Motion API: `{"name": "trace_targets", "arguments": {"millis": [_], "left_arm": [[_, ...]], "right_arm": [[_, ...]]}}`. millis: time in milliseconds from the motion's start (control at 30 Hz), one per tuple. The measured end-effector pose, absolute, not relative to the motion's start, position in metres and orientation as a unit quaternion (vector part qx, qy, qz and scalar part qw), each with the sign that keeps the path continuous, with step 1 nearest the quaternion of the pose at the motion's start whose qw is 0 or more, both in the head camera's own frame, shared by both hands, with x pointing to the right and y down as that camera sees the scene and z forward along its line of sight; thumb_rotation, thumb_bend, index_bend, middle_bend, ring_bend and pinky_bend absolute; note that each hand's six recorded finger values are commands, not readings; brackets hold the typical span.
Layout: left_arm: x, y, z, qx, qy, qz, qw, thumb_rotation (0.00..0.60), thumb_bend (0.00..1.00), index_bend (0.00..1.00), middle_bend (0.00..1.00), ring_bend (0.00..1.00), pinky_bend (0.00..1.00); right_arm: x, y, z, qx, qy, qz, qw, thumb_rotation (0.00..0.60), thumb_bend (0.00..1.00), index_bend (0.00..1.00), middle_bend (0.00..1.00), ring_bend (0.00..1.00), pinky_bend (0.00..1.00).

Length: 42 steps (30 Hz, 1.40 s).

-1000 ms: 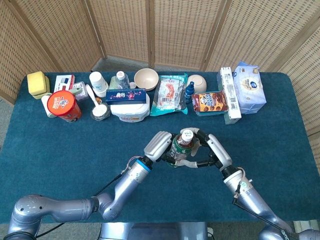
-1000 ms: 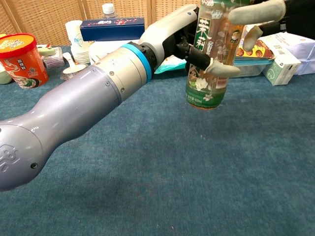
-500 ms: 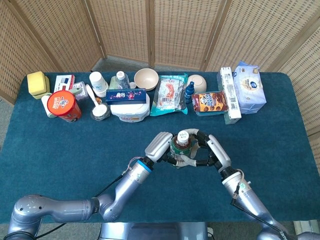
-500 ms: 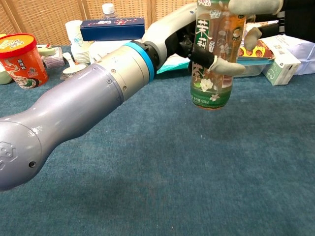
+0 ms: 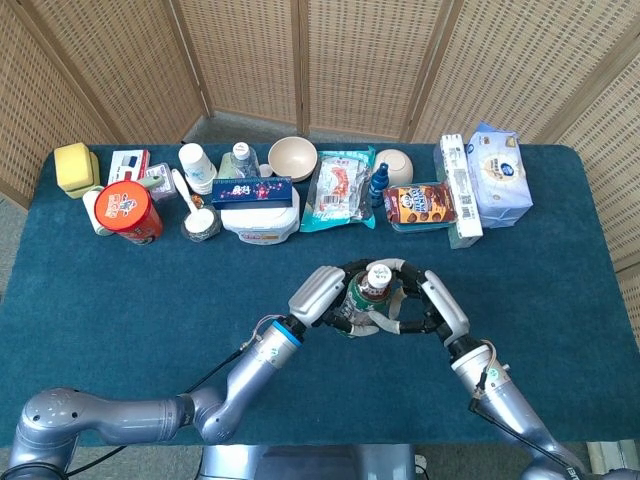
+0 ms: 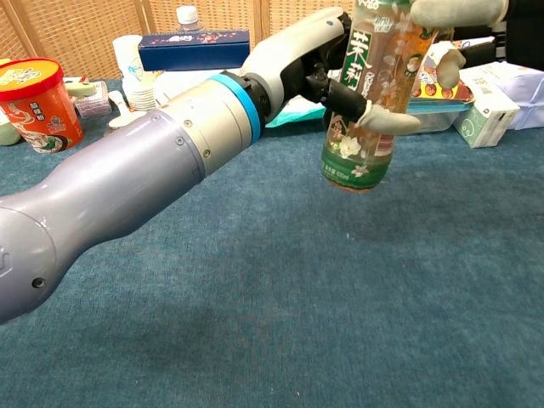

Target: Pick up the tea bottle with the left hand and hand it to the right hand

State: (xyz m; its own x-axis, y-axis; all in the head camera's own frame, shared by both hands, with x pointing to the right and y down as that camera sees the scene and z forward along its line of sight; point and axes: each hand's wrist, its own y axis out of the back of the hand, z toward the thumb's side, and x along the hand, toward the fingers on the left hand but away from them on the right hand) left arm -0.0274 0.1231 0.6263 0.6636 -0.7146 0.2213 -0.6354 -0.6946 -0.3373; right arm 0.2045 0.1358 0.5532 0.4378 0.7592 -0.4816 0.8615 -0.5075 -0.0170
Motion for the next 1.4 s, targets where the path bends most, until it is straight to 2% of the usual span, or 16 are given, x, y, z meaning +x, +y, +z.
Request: {"name": "trace_targets", "arguments": {"millis": [233, 400, 500, 600, 767, 1400], "left_arm": [[-0.031, 0.124, 0.631, -0.903, 0.368, -0.185, 0.119, 0.6, 0.0, 0.17, 0.1, 0.14, 0.38], [-0.035, 0.123, 0.635, -0.902, 0.364, -0.196, 0.121, 0.6, 0.0, 0.13, 0.03, 0.06, 0.27], [-0.036, 0.123, 0.636, -0.902, 0.363, -0.199, 0.124, 0.6, 0.0, 0.09, 0.0, 0.01, 0.2], [-0.038, 0.123, 0.637, -0.902, 0.359, -0.203, 0.129, 0.6, 0.0, 0.04, 0.0, 0.0, 0.16], [-0.041, 0.123, 0.635, -0.902, 0.352, -0.207, 0.139, 0.6, 0.0, 0.0, 0.0, 0.0, 0.15], [-0.099, 0.115, 0.633, -0.887, 0.345, -0.247, 0.183, 0.6, 0.0, 0.0, 0.0, 0.0, 0.12]], "right_arm": [[0.207, 0.136, 0.554, 0.838, 0.486, -0.218, 0.116, 0.6, 0.58, 0.67, 0.78, 0.59, 0.64], [0.208, 0.135, 0.553, 0.837, 0.488, -0.217, 0.115, 0.6, 0.58, 0.67, 0.78, 0.59, 0.64], [0.209, 0.135, 0.553, 0.837, 0.489, -0.218, 0.115, 0.6, 0.59, 0.68, 0.78, 0.59, 0.64], [0.211, 0.134, 0.553, 0.835, 0.491, -0.219, 0.114, 0.6, 0.59, 0.68, 0.78, 0.59, 0.64], [0.215, 0.133, 0.554, 0.833, 0.493, -0.224, 0.111, 0.6, 0.59, 0.68, 0.78, 0.59, 0.64], [0.236, 0.13, 0.561, 0.822, 0.506, -0.242, 0.1, 0.6, 0.59, 0.68, 0.78, 0.59, 0.64]]}}
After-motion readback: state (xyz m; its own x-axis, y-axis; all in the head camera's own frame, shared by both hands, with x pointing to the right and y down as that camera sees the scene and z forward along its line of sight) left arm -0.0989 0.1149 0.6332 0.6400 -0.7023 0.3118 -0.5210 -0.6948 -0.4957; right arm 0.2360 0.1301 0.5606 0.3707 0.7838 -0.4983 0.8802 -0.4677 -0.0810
